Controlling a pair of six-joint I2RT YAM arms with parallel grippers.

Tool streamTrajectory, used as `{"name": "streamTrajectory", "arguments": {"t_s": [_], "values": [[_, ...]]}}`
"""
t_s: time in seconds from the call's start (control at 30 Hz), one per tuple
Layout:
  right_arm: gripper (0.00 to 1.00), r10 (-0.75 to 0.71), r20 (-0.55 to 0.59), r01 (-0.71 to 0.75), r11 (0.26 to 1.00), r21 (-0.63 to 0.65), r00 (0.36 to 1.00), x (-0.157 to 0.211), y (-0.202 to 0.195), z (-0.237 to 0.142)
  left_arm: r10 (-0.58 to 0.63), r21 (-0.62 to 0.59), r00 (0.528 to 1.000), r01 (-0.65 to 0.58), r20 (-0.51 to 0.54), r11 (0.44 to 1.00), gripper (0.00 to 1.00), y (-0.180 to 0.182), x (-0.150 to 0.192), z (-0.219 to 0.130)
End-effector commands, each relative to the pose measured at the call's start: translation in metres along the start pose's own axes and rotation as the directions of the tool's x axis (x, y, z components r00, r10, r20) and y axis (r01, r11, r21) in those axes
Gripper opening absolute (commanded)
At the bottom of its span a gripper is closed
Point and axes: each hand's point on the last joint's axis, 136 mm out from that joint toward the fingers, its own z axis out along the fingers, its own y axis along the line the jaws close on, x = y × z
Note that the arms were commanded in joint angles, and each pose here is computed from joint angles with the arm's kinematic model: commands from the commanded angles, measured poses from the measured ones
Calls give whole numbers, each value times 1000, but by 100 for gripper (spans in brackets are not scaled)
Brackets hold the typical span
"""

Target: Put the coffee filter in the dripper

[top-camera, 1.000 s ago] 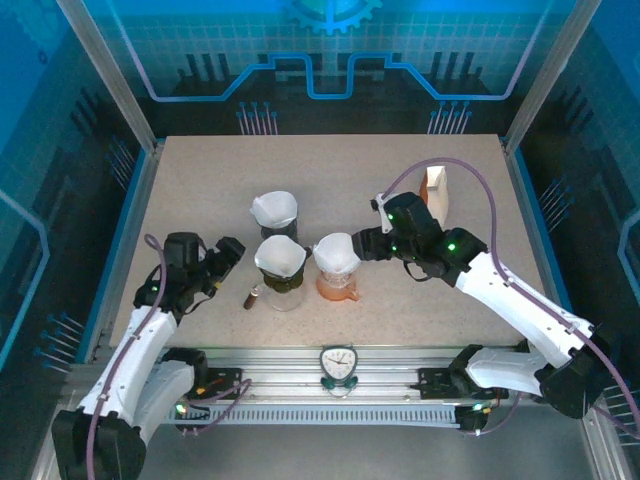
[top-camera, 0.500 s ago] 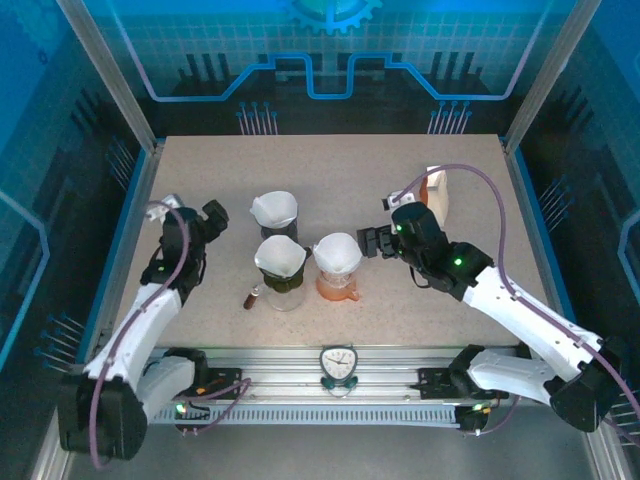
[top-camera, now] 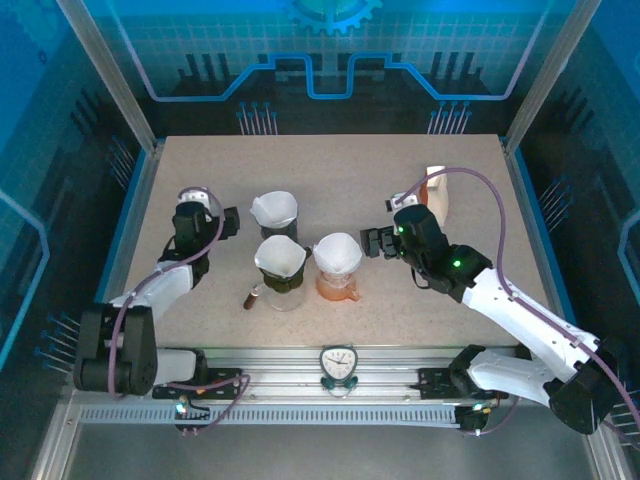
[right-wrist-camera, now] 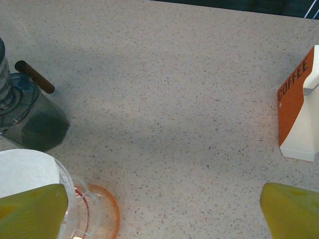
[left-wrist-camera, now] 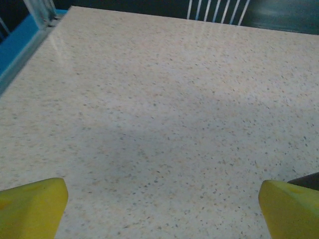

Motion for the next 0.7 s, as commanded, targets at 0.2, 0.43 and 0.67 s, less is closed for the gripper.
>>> {"name": "streamTrajectory", "arguments": {"t_s": [0.2, 0.43, 0.67], "values": [[100, 21, 47, -21, 1000, 12, 999, -4, -7, 0, 7, 56, 989, -16, 151, 998, 99, -5, 26, 18], [100, 6, 79, -13, 996, 87, 997, -2, -23, 3, 10, 56, 985, -20, 170, 998, 99, -5, 28, 17], [100, 23, 109, -50, 966, 254, 994, -1, -59, 6, 13, 36, 986, -19, 167, 999, 99, -3, 29, 17]]}}
